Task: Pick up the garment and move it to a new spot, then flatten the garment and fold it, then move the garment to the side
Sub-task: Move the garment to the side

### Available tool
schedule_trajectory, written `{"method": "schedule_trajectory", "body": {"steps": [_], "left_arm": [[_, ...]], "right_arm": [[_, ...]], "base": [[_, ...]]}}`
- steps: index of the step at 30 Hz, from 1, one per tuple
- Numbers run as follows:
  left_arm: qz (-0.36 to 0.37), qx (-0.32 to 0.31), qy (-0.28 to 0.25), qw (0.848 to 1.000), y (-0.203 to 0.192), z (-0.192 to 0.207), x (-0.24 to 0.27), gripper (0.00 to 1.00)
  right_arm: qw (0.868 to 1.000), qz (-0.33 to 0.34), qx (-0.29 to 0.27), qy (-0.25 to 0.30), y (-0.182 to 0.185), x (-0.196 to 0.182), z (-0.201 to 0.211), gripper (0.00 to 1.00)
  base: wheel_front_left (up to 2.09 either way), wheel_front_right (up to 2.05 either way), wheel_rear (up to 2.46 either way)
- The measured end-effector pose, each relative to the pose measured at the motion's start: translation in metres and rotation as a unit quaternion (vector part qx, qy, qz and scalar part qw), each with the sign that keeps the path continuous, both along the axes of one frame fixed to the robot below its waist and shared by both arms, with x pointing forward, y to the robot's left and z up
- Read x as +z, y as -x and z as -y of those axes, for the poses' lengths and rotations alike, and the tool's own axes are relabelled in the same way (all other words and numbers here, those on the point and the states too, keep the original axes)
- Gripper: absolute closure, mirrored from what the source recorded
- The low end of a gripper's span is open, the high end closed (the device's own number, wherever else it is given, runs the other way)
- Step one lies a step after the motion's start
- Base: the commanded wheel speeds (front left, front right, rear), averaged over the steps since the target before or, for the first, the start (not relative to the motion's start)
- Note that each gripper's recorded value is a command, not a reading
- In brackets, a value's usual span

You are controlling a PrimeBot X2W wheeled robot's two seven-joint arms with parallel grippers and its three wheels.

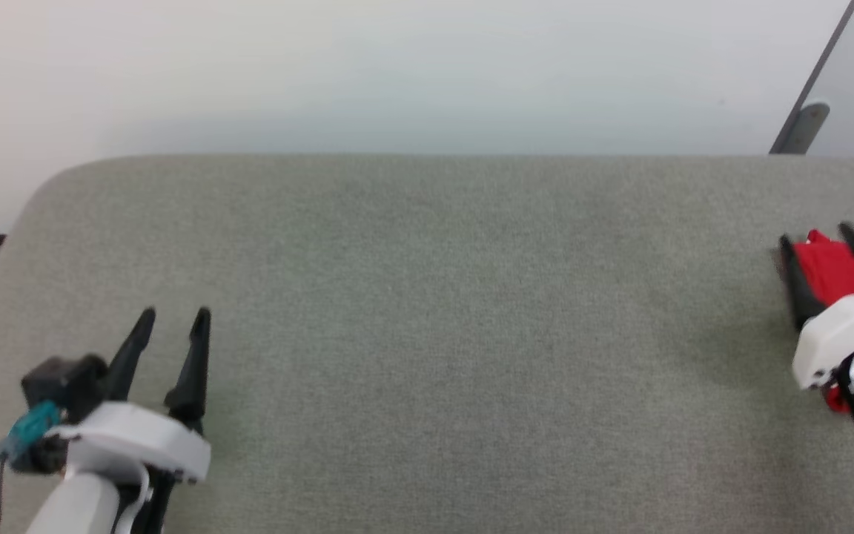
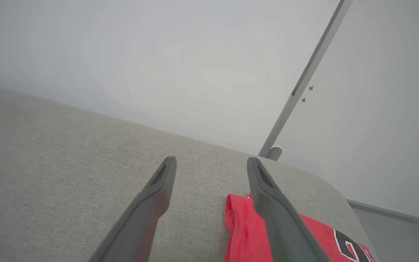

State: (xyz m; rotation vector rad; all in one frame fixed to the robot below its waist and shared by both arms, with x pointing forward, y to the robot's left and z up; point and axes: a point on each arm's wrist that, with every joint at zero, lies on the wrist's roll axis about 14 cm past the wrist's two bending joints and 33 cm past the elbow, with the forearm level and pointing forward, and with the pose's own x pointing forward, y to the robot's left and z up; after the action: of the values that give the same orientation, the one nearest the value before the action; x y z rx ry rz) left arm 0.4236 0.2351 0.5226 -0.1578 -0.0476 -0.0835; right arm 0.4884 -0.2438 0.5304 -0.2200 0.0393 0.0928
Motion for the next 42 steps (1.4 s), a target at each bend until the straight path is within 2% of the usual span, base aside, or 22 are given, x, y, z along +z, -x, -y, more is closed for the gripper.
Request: {"method": "schedule_trajectory", "body": {"steps": [15, 30, 42], "left_arm": [[-0.001, 0.056, 0.001, 0.998, 0.05, -0.036, -0.006, 0.0], [-0.002, 0.044, 0.0, 0.999, 0.069, -0.028, -0.014, 0.0], [-0.013, 0.045, -0.004, 0.999, 0.076, -0.026, -0.023, 0.0]], "right_arm": [[0.997, 0.045, 0.024, -0.064, 0.048, 0.0, -0.039, 0.0], [0.993, 0.062, 0.013, -0.102, 0.089, -0.009, -0.054, 0.0], [0.991, 0.059, 0.002, -0.118, 0.107, -0.017, -0.056, 0.0]], "base": [[0.0, 0.0, 0.0], [0.0, 0.0, 0.0], [0.0, 0.0, 0.0]]}}
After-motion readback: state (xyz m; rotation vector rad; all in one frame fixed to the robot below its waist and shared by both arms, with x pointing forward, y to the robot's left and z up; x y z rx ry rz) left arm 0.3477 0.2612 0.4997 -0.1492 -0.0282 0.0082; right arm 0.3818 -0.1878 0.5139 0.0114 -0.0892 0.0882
